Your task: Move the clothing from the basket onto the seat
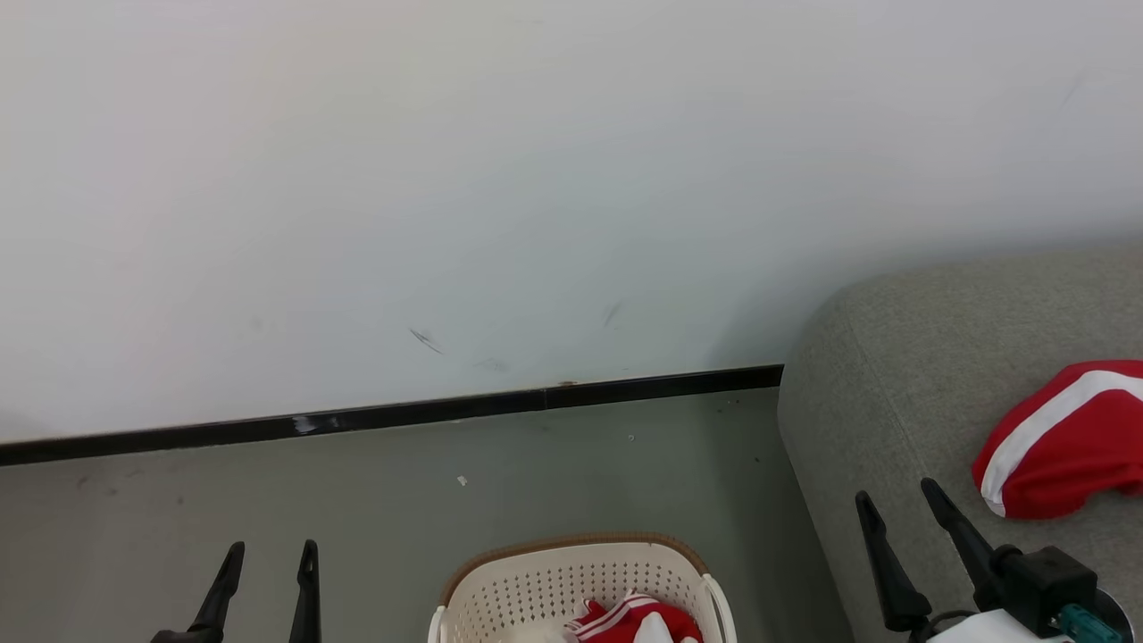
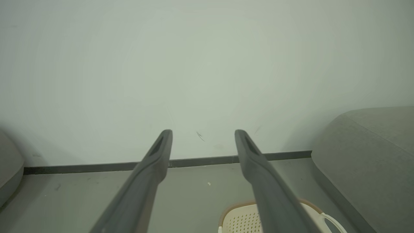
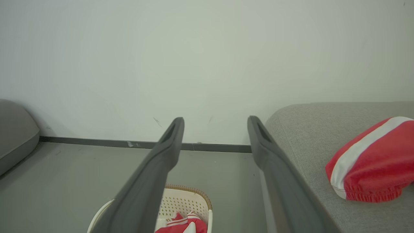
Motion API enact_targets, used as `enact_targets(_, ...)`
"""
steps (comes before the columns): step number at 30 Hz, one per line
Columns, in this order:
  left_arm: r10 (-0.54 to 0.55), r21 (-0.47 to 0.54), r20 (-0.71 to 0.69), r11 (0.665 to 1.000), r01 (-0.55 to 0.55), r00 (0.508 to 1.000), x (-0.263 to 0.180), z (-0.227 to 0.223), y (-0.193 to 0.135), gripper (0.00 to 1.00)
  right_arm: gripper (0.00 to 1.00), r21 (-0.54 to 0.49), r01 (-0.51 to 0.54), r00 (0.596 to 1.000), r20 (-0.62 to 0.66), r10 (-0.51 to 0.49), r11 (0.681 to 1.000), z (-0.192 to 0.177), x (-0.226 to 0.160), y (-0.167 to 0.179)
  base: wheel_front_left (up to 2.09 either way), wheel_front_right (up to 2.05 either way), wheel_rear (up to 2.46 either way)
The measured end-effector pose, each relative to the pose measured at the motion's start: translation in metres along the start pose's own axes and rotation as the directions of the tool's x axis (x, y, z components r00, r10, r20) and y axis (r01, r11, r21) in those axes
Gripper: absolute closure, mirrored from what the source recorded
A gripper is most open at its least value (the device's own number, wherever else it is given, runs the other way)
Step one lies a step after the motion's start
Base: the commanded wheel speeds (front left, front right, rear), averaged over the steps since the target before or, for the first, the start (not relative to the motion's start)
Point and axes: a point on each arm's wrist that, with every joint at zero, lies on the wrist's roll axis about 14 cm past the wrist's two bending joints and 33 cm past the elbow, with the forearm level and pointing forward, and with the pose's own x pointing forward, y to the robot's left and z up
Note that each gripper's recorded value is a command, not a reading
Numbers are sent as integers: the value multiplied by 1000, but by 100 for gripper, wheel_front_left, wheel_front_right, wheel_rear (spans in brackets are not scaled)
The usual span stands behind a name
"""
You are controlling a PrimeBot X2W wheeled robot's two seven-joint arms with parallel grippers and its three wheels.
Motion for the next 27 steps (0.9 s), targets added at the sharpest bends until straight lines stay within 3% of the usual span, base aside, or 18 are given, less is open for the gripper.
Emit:
enact_targets(19, -11, 35, -24, 999, 12, 1000, 4, -8, 3, 0, 0, -9, -5, 1000, -7, 5, 1000, -2, 3, 1, 0, 0, 0)
enact_targets(27, -93, 63, -28, 994, 95, 995, 19, -9, -14, 0, 0, -34, -10, 1000, 5, 10, 999, 3, 9, 1, 0, 0, 0)
